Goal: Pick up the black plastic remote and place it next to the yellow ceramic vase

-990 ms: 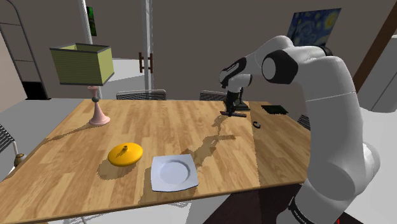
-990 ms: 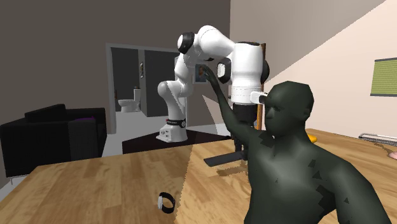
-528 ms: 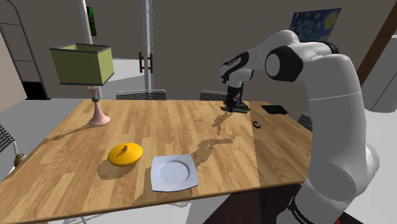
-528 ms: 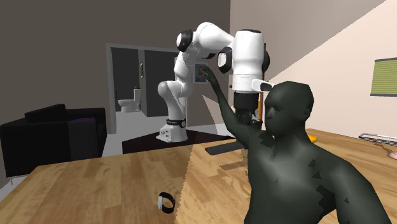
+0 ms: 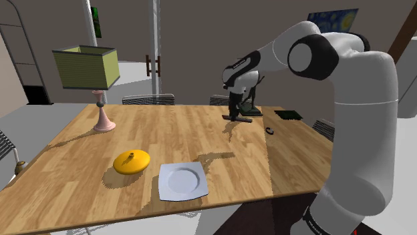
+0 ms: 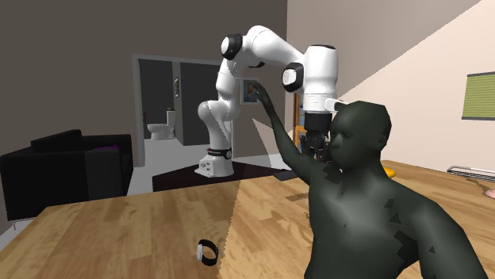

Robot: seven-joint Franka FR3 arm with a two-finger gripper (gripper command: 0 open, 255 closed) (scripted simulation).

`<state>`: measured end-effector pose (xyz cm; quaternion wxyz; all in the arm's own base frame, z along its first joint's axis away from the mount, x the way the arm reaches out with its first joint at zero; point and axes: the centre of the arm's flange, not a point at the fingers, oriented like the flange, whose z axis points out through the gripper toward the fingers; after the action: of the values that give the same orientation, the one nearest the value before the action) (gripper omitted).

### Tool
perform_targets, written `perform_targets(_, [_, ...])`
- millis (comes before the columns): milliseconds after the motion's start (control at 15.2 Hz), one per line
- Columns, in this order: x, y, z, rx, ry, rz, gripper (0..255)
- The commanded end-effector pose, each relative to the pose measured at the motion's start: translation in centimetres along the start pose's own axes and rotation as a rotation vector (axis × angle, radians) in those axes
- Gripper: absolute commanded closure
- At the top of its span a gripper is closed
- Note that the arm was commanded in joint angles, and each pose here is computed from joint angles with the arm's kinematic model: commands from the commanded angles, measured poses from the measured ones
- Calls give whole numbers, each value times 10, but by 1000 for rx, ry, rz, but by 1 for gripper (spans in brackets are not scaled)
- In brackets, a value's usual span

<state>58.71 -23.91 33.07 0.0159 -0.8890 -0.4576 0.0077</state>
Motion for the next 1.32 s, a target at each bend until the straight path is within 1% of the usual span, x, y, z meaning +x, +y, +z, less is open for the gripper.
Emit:
perform_targets(0, [21,-16,2,0,0,1,255])
perform_targets(1254, [221,-167,8,0,0,1,255])
